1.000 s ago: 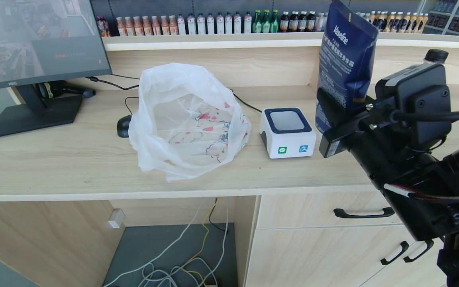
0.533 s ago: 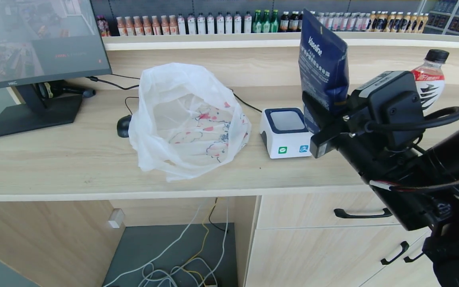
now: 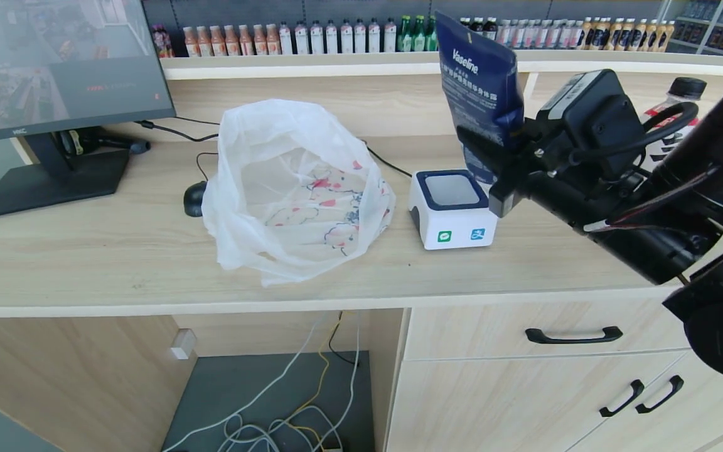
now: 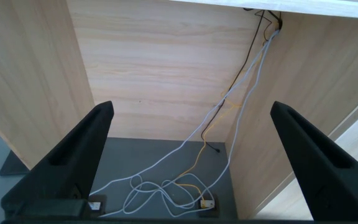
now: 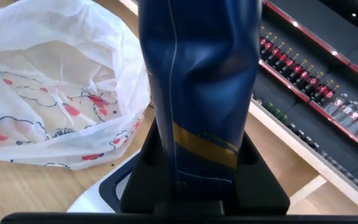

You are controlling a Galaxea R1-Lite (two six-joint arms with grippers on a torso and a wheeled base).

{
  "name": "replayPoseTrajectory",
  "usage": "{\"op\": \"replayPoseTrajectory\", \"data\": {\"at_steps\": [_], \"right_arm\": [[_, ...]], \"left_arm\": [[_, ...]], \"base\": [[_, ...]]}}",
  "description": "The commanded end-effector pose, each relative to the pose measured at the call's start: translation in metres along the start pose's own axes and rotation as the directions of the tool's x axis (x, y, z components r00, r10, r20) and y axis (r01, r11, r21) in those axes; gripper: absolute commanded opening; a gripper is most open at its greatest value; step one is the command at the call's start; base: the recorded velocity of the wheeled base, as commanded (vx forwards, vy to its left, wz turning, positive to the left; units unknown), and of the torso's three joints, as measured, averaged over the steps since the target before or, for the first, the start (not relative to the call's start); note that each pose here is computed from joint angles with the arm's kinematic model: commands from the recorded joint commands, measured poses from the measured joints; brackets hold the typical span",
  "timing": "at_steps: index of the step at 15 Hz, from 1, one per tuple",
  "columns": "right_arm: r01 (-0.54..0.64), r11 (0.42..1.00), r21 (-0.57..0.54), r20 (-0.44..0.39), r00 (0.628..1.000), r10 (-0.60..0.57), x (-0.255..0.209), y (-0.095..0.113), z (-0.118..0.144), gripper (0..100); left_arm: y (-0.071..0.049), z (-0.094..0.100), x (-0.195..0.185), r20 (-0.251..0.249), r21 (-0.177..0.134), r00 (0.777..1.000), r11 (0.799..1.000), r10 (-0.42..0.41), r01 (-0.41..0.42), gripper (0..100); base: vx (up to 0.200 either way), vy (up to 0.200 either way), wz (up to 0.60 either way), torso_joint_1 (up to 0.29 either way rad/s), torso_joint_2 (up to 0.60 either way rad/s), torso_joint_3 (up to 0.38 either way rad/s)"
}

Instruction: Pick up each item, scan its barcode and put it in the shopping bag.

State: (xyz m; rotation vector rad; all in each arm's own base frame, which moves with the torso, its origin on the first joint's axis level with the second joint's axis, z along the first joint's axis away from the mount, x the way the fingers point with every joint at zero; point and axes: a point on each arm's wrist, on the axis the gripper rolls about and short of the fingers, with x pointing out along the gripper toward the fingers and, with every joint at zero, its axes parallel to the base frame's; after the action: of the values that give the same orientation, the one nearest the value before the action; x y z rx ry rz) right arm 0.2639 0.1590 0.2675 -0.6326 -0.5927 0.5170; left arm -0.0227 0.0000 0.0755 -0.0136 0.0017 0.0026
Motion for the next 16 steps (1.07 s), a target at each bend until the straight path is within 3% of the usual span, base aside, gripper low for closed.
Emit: {"op": "replayPoseTrajectory", "data": {"at_steps": [1,5,9,16], "right_arm": [[-0.02,0.999,-0.044,0.017,1.0,0.021,0.005,-0.014,-0.001,0],[-0.111,0.986,-0.127,0.04,0.992,0.117,0.016,-0.021,-0.007,0],[-0.201,0.96,-0.193,0.045,0.976,0.213,0.022,-0.014,-0.015,0],[-0.266,0.91,-0.32,0.025,0.957,0.288,0.025,-0.011,-0.036,0]], "left_arm": [[0.0,0.0,0.0,0.002,0.0,1.0,1.0,0.0,0.0,100],[0.0,0.0,0.0,0.0,0.0,1.0,1.0,0.001,-0.001,100],[0.0,0.0,0.0,0.002,0.0,1.0,1.0,0.0,0.0,100],[0.0,0.0,0.0,0.0,0.0,1.0,1.0,0.001,-0.001,100]], "base": [[0.0,0.0,0.0,0.0,0.0,0.0],[0.0,0.0,0.0,0.0,0.0,0.0],[0.0,0.0,0.0,0.0,0.0,0.0],[0.0,0.0,0.0,0.0,0.0,0.0]]}}
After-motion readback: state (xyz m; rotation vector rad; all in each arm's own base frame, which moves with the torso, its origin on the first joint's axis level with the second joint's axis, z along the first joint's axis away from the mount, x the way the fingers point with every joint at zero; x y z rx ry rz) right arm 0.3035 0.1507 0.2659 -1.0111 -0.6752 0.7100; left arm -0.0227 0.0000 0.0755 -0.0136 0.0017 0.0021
